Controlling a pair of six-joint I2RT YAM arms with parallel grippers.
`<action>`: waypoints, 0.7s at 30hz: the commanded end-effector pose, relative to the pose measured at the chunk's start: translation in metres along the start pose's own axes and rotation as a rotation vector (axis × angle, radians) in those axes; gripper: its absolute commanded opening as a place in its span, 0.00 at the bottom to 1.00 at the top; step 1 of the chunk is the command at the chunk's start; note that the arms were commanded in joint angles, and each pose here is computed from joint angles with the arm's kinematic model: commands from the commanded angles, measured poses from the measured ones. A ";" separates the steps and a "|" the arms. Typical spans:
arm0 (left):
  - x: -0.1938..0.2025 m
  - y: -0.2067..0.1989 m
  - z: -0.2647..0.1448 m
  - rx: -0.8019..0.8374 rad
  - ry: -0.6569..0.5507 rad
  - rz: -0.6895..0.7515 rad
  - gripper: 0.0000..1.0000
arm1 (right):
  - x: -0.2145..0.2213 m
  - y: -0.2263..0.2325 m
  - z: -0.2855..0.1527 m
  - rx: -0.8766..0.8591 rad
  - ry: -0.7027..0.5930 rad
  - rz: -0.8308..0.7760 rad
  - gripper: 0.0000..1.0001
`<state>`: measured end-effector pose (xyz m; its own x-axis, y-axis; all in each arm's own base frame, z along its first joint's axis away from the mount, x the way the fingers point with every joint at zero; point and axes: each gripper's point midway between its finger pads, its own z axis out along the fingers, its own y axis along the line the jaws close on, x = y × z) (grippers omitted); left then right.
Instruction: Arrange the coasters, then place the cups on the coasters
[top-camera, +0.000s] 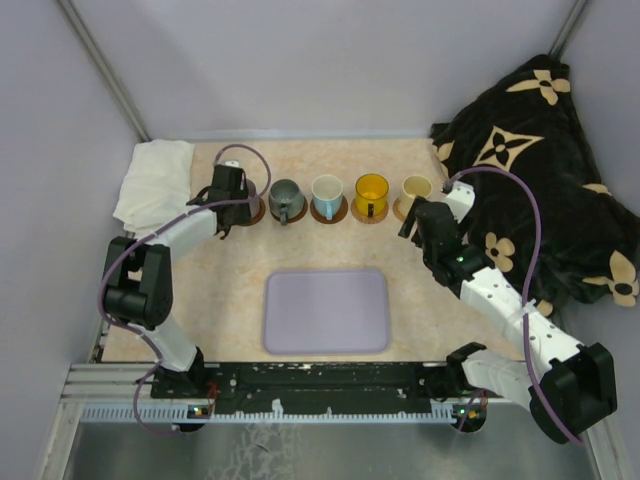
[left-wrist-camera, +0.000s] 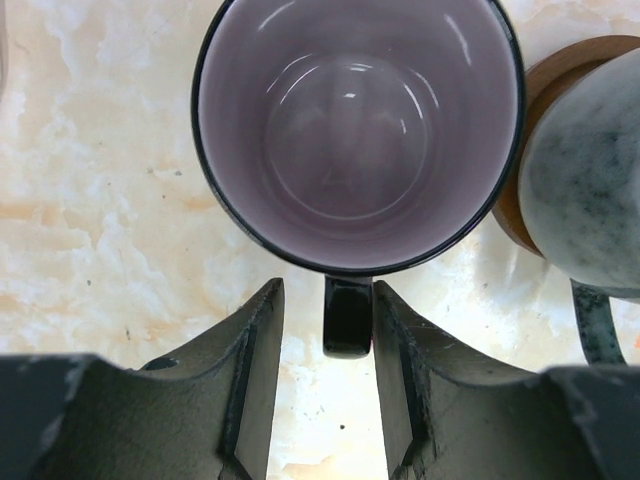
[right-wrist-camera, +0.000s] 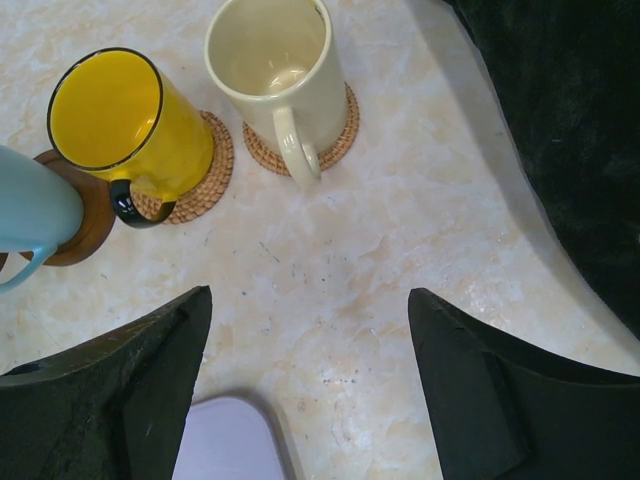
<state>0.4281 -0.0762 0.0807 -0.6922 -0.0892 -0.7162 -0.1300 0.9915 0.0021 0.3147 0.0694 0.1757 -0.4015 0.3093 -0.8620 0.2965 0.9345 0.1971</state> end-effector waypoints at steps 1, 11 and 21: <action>-0.002 0.012 -0.011 -0.039 -0.006 0.003 0.46 | -0.016 0.008 -0.001 -0.023 -0.039 0.043 0.80; 0.003 0.021 -0.013 -0.087 0.008 0.007 0.47 | -0.016 0.007 -0.001 -0.023 -0.038 0.043 0.80; 0.003 0.018 -0.014 -0.063 0.007 0.001 0.47 | -0.014 0.007 -0.001 -0.026 -0.038 0.045 0.80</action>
<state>0.4156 -0.0620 0.0778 -0.7151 -0.0781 -0.6946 -0.1698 0.9834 0.0643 0.3146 0.0706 0.1754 -0.4045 0.3106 -0.8602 0.2918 0.9352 0.2005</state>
